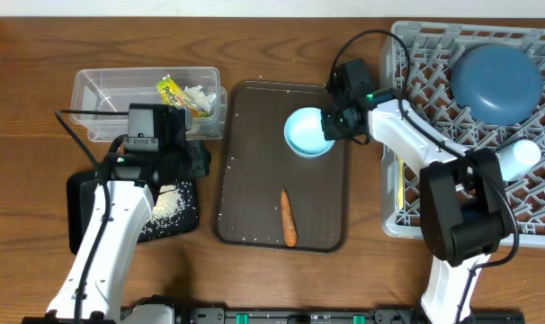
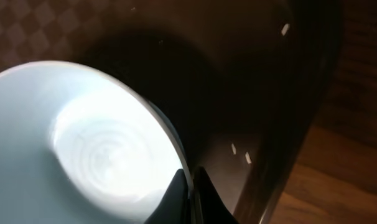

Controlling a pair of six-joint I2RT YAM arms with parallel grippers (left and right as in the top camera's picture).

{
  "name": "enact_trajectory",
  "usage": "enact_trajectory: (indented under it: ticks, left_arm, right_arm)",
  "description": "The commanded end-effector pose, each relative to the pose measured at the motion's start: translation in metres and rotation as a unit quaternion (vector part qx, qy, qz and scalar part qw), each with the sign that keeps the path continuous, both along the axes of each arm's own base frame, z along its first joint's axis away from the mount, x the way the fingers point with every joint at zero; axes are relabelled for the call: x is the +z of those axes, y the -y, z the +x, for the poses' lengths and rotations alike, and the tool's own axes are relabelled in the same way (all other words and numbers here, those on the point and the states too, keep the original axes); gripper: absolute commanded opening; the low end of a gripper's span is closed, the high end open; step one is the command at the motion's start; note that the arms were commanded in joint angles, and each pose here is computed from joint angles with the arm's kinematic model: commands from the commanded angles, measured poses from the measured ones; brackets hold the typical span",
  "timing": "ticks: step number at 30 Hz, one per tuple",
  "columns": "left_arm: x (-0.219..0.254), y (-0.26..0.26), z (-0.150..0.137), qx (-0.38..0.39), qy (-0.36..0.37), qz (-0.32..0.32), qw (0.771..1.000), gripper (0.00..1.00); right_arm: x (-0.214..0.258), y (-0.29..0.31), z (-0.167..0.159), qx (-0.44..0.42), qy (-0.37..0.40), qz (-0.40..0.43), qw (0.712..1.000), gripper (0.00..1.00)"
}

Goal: Sort waste into correct bins and load items into the dishwasher rack
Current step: 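Carry the bowl with the right gripper into the dish rack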

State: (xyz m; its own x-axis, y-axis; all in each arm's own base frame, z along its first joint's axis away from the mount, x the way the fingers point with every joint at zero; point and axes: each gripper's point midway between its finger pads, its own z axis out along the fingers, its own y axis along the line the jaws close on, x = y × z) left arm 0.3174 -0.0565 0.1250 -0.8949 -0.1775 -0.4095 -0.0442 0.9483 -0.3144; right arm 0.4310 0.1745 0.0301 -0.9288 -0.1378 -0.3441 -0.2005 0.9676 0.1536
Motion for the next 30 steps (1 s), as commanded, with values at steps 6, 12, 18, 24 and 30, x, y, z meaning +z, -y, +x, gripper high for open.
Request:
enact_trajectory:
  ticks: [6,12,18,24,30]
  left_arm:
    - [0.004,-0.002,0.001,0.004,0.005,0.002,1.000,0.42]
    - [0.004,-0.002,0.001,0.004,0.006,0.002,1.000,0.43]
    - [0.006,-0.002,0.004,0.004,0.013,0.002,1.000,0.47]
    - [0.006,-0.002,0.004,0.004,0.013,0.002,1.000,0.47]
    - [0.006,-0.002,0.004,0.004,0.013,0.002,1.000,0.47]
  right_arm:
    - [0.041,0.021,0.015,-0.024,0.044,0.008,0.999,0.01]
    - [0.130,0.064,0.031,-0.053,0.153,0.003,0.987,0.01]
    - [0.200,0.165,0.030,-0.131,0.248,-0.174,0.944,0.01]
    - [0.234,0.259,-0.003,-0.250,0.232,-0.408,0.847,0.01]
    - [0.232,0.297,-0.023,-0.256,0.170,-0.501,0.809,0.01]
